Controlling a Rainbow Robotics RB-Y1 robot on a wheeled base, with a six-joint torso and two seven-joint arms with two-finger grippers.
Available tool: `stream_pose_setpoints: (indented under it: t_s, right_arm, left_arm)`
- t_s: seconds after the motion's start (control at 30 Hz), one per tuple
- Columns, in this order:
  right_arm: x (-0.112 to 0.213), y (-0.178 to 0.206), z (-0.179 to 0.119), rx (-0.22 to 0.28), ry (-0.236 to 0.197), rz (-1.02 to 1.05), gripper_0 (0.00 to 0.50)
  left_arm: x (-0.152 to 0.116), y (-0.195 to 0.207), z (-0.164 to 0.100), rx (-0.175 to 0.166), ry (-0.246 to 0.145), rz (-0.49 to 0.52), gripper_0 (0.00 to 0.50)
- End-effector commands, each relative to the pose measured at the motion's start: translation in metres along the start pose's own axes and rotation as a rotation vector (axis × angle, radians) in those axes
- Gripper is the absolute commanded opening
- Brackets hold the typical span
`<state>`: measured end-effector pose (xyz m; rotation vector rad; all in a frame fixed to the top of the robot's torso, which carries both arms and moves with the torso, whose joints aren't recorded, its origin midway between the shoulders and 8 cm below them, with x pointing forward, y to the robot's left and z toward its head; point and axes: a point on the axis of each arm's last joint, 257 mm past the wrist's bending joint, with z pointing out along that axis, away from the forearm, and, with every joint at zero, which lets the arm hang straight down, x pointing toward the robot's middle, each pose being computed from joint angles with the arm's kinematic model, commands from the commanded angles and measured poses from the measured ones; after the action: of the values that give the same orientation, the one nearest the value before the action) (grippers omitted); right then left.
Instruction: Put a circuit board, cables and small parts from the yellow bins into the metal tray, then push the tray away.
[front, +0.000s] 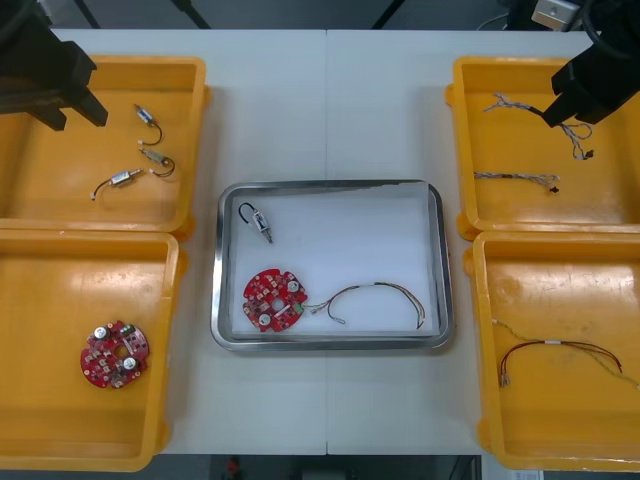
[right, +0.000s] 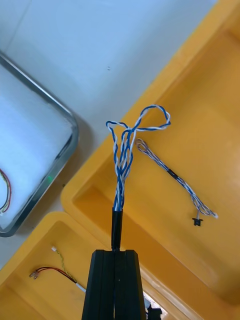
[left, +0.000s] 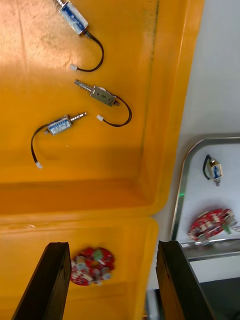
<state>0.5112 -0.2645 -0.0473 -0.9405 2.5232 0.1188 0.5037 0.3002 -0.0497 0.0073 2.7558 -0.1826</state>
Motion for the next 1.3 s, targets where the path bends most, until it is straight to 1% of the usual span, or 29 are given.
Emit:
stream_pose_setpoints:
  t_s: [0.03,0.1,0.17,0.23,0.37,0.43,0.57,0.6,0.63,0.67,0.87,0.9,0.93,1.0,1.07,1.13,1.23,1.3]
  right_arm:
    - [-0.001,0.015,-0.014,0.003,-0.045,-0.111,0.000]
    - [-0.002,0.024,-0.012,-0.006,-0.051,-0.141,0.000]
    - [-0.005,0.041,-0.009,-0.008,-0.060,-0.211,0.000]
    - [-0.005,0.053,-0.004,-0.002,-0.058,-0.264,0.000]
    - [-0.009,0.082,0.007,0.002,-0.052,-0.389,0.000]
    - [-0.012,0.096,0.013,-0.002,-0.056,-0.442,0.000]
    - [-0.019,0.124,0.028,-0.032,-0.070,-0.524,0.000]
    - [-0.021,0.135,0.035,-0.045,-0.074,-0.553,0.000]
    - [-0.022,0.139,0.038,-0.052,-0.078,-0.563,0.000]
    - [-0.025,0.147,0.042,-0.060,-0.083,-0.597,0.000]
    - [-0.029,0.172,0.066,-0.075,-0.083,-0.793,0.000]
    - [-0.031,0.178,0.071,-0.079,-0.088,-0.831,0.000]
    - [-0.031,0.180,0.073,-0.081,-0.089,-0.844,0.000]
    - [-0.034,0.188,0.082,-0.092,-0.090,-0.895,0.000]
    - [-0.036,0.194,0.090,-0.099,-0.083,-0.934,0.000]
    - [-0.037,0.198,0.097,-0.104,-0.071,-0.960,0.000]
    - [-0.041,0.203,0.108,-0.105,-0.048,-0.989,0.000]
    - [-0.045,0.205,0.113,-0.101,-0.038,-0.998,0.000]
  left_arm:
    - [-0.033,0.019,-0.028,-0.006,-0.100,0.171,0.500]
    - [-0.035,0.021,-0.025,-0.006,-0.105,0.194,0.500]
    - [-0.040,0.026,-0.018,-0.014,-0.116,0.237,0.500]
    - [-0.044,0.030,-0.014,-0.022,-0.123,0.268,0.500]
    - [-0.049,0.040,-0.001,-0.051,-0.128,0.350,0.500]
    - [-0.052,0.045,0.005,-0.063,-0.133,0.371,0.500]
    - [-0.058,0.052,0.017,-0.086,-0.146,0.431,0.500]
    - [-0.060,0.053,0.023,-0.101,-0.148,0.473,0.500]
    - [-0.061,0.054,0.025,-0.106,-0.152,0.486,0.500]
    - [-0.062,0.056,0.030,-0.121,-0.152,0.514,0.500]
    - [-0.067,0.060,0.055,-0.186,-0.160,0.654,0.500]
    - [-0.067,0.062,0.062,-0.204,-0.157,0.698,0.500]
    - [-0.067,0.062,0.065,-0.208,-0.158,0.716,0.500]
    - [-0.065,0.064,0.075,-0.230,-0.148,0.777,0.500]
    - [-0.063,0.067,0.084,-0.245,-0.141,0.822,0.500]
    - [-0.064,0.068,0.088,-0.256,-0.141,0.856,0.500]
    - [-0.063,0.073,0.098,-0.281,-0.137,0.931,0.500]
    - [-0.061,0.073,0.103,-0.286,-0.135,0.966,0.500]
